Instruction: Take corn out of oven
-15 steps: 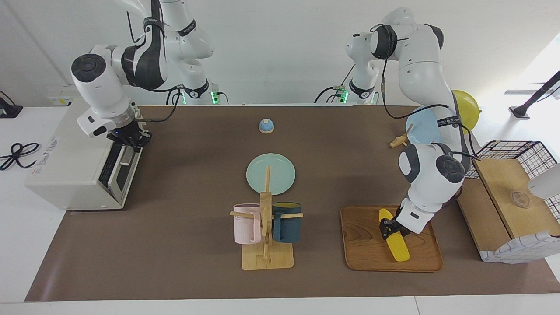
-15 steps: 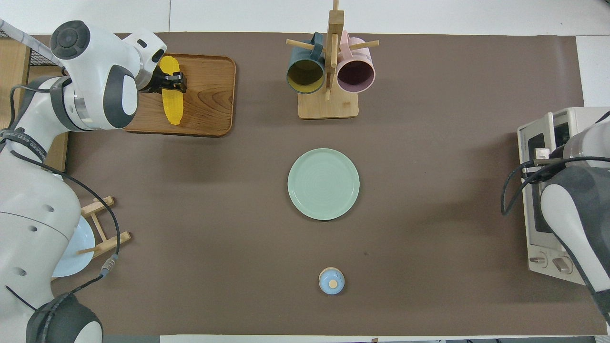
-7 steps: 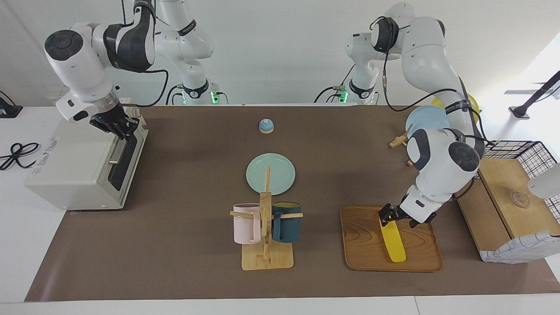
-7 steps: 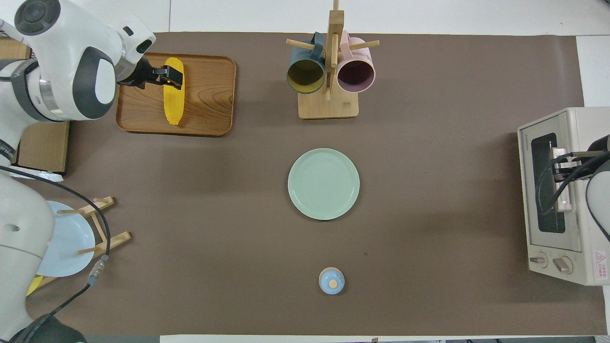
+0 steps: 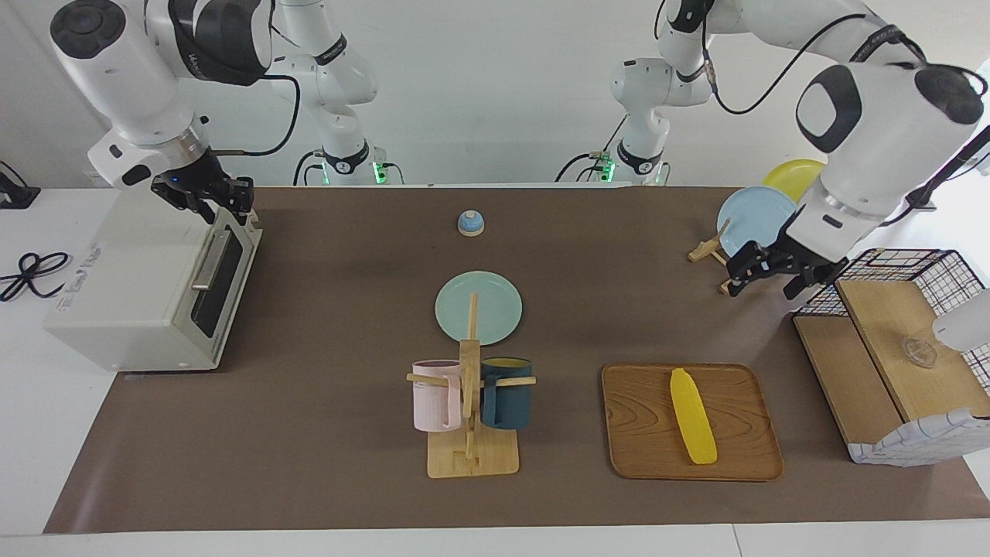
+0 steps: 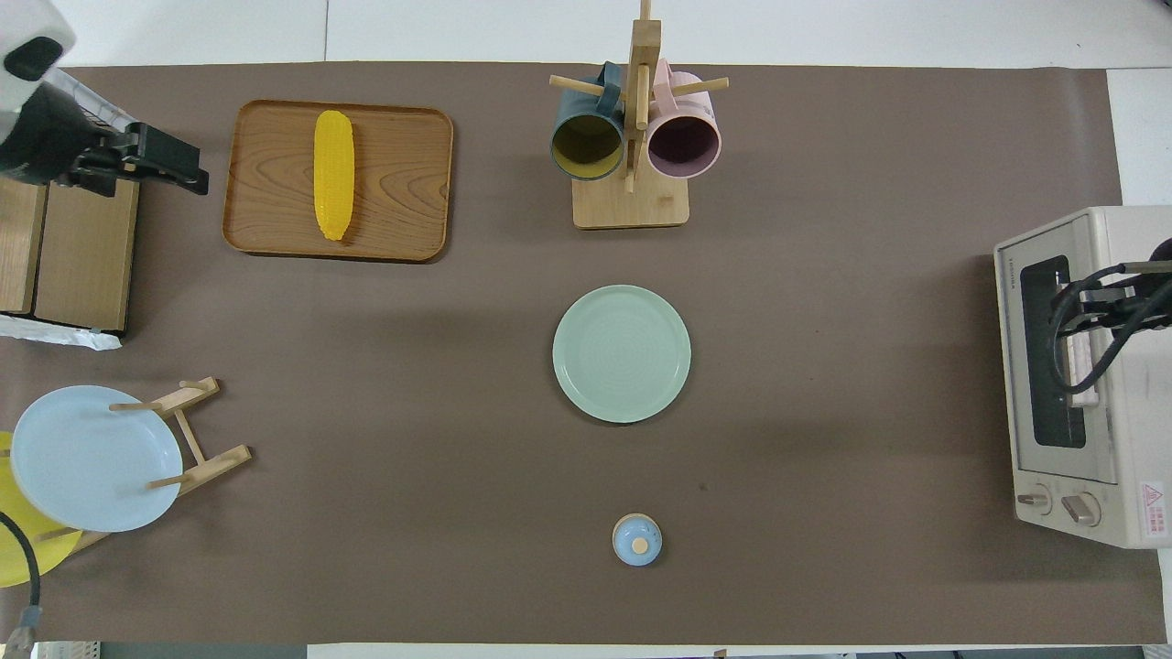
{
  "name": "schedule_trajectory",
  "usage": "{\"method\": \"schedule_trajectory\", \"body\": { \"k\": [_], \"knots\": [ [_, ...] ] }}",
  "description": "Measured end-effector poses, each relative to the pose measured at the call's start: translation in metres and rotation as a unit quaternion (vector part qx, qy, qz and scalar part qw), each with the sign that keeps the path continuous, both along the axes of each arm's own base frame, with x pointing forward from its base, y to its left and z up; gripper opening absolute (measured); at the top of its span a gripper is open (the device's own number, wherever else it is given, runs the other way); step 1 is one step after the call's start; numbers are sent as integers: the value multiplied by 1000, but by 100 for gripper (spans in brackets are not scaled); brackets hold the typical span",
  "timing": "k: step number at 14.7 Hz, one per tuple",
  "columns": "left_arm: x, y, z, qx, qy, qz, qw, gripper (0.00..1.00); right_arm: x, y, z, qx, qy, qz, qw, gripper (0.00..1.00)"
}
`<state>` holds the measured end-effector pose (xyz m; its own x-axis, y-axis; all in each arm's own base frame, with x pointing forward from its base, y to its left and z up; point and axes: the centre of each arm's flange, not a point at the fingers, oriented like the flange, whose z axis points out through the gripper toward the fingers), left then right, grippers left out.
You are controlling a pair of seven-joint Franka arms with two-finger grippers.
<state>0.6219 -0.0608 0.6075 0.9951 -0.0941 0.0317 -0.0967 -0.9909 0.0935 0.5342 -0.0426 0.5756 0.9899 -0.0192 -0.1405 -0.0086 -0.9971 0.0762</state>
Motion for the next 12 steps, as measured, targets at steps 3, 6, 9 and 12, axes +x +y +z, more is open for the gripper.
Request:
{"method": "schedule_trajectory", "body": {
  "k": [3, 6, 9, 12],
  "knots": [
    [-47, 17, 48, 22, 25, 3, 999, 100, 1, 5, 5, 6, -3, 6, 1000, 89],
    [-81, 25, 69, 38, 46, 4, 998, 100, 1, 22, 15, 10, -3, 23, 1000, 100],
    [-106, 29, 67, 38, 55, 5, 998, 100, 1, 21, 19, 10, -6, 23, 1000, 100],
    [-116, 31, 46, 36, 53, 5, 998, 100, 1, 20, 19, 10, -5, 22, 1000, 100]
  ]
}}
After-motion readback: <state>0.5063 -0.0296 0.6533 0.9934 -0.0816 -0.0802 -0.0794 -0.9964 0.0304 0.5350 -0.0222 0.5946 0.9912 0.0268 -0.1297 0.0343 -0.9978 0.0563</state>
